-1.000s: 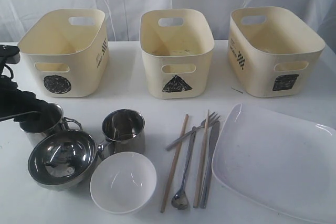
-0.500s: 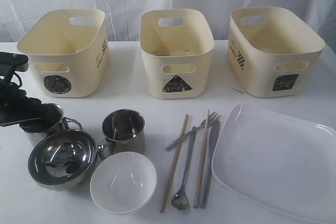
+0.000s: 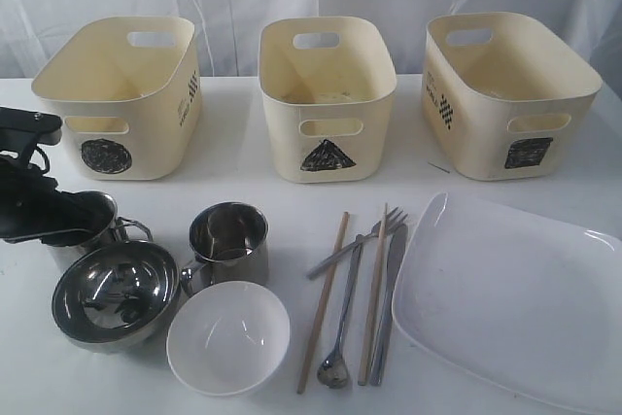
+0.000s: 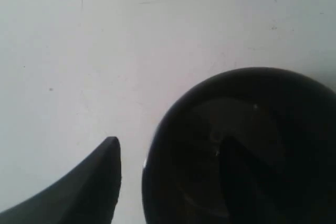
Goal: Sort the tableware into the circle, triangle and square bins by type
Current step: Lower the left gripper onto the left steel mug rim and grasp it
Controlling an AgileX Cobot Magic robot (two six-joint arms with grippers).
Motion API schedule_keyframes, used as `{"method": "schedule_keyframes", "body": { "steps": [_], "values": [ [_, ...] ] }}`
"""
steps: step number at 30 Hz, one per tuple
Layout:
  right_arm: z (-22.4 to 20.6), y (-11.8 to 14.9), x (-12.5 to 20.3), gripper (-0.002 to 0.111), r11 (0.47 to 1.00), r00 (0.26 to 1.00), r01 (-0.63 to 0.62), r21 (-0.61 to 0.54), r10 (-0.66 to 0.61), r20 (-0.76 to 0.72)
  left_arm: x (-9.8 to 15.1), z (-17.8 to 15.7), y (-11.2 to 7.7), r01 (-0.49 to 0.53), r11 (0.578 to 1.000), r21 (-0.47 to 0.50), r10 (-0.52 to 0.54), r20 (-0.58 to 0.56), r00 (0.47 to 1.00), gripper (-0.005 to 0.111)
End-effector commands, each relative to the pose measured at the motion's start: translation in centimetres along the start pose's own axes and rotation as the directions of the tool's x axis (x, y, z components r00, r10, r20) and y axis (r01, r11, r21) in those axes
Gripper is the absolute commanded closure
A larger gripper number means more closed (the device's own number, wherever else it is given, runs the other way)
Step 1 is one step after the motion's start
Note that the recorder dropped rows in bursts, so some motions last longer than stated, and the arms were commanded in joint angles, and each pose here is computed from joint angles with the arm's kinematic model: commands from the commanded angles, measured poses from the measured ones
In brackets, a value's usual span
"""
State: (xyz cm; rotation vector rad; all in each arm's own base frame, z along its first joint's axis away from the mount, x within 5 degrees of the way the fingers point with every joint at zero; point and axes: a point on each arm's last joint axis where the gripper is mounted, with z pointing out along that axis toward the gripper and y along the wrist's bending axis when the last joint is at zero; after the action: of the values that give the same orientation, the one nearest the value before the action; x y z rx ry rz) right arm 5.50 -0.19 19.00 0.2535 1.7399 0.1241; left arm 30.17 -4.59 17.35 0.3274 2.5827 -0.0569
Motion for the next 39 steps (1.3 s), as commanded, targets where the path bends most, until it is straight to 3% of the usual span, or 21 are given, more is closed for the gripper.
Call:
{"method": "schedule_keyframes", "body": {
  "steps": [1,6,10,39],
  "values": [
    [0.0,0.0,0.1,0.108,1.000,1.000,0.001,-0.002,-0.001,0.007,-0.2,-0.1,0.1,0.001,1.000,-0.001,-0.001,0.009,1.000,0.058],
    [0.0,0.0,0.1,0.108,1.000,1.000,0.001,-0.002,-0.001,0.007,-0.2,-0.1,0.1,0.001,1.000,-0.001,-0.001,0.009,1.000,0.079],
    [0.0,0.0,0.1,0.108,1.000,1.000,0.001,-0.002,-0.001,0.007,-0.1,-0.1,0.0,0.001,1.000,0.001,-0.001,0.000,1.000,0.087],
    [0.0,0.0,0.1,0.108,1.000,1.000,0.001,-0.002,-0.001,0.007,-0.7,-3.8,0.1,-0.041,0.999,-0.018,0.042,0.067,0.997,0.088]
  ]
}}
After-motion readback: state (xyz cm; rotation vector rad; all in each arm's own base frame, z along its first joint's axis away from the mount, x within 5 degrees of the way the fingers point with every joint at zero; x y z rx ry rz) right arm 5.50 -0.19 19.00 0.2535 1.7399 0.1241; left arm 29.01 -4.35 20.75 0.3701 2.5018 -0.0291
